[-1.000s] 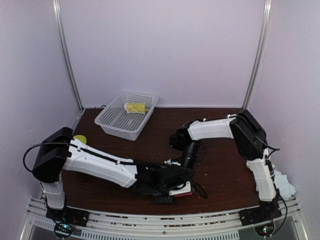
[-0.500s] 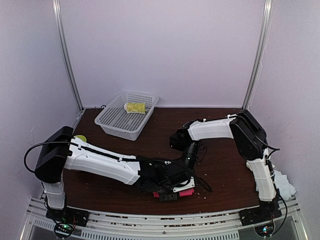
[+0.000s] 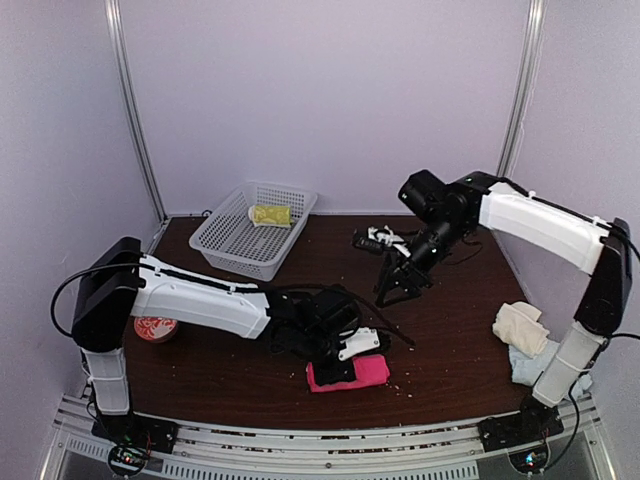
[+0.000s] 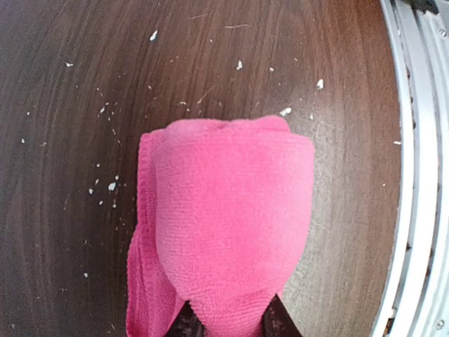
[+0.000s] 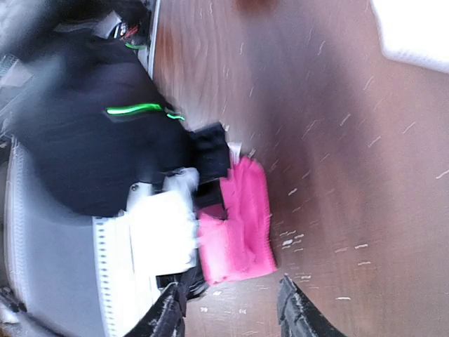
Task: Roll the towels
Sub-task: Roll the towel at the center of the board.
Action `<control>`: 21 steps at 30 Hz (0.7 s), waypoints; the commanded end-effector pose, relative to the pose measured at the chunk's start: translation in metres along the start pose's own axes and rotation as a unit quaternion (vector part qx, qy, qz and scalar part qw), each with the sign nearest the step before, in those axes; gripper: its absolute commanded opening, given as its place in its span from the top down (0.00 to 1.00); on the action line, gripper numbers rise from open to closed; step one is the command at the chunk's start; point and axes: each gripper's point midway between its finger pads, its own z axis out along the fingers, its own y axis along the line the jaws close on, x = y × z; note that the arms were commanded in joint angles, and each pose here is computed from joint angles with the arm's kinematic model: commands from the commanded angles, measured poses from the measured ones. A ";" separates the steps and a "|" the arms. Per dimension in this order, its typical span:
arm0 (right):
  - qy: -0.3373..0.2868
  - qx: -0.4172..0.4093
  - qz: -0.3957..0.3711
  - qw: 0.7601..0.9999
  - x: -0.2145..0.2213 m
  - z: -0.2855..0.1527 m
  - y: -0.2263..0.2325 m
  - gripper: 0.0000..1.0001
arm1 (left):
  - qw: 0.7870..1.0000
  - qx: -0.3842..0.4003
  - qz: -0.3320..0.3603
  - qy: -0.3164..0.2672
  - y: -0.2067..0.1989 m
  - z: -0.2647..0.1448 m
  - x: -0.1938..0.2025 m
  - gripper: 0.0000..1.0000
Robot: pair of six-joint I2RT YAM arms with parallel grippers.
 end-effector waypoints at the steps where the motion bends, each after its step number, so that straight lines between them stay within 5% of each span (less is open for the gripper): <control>1: -0.077 0.084 -0.037 0.993 -0.028 -0.046 0.017 0.60 | 0.986 0.133 -0.085 0.054 -0.004 0.024 0.043 0.85; 9: -0.162 0.090 -0.175 0.967 -0.021 -0.091 0.096 0.51 | 0.964 0.216 -0.149 0.052 0.006 0.040 0.047 0.85; 15: -0.008 0.101 -0.193 0.976 0.035 -0.002 0.080 0.56 | 0.963 0.215 -0.152 0.057 0.011 0.047 0.050 0.85; 21: 0.034 0.218 -0.213 0.952 0.052 0.051 0.037 0.52 | 0.961 0.218 -0.158 0.061 0.014 0.051 0.054 0.85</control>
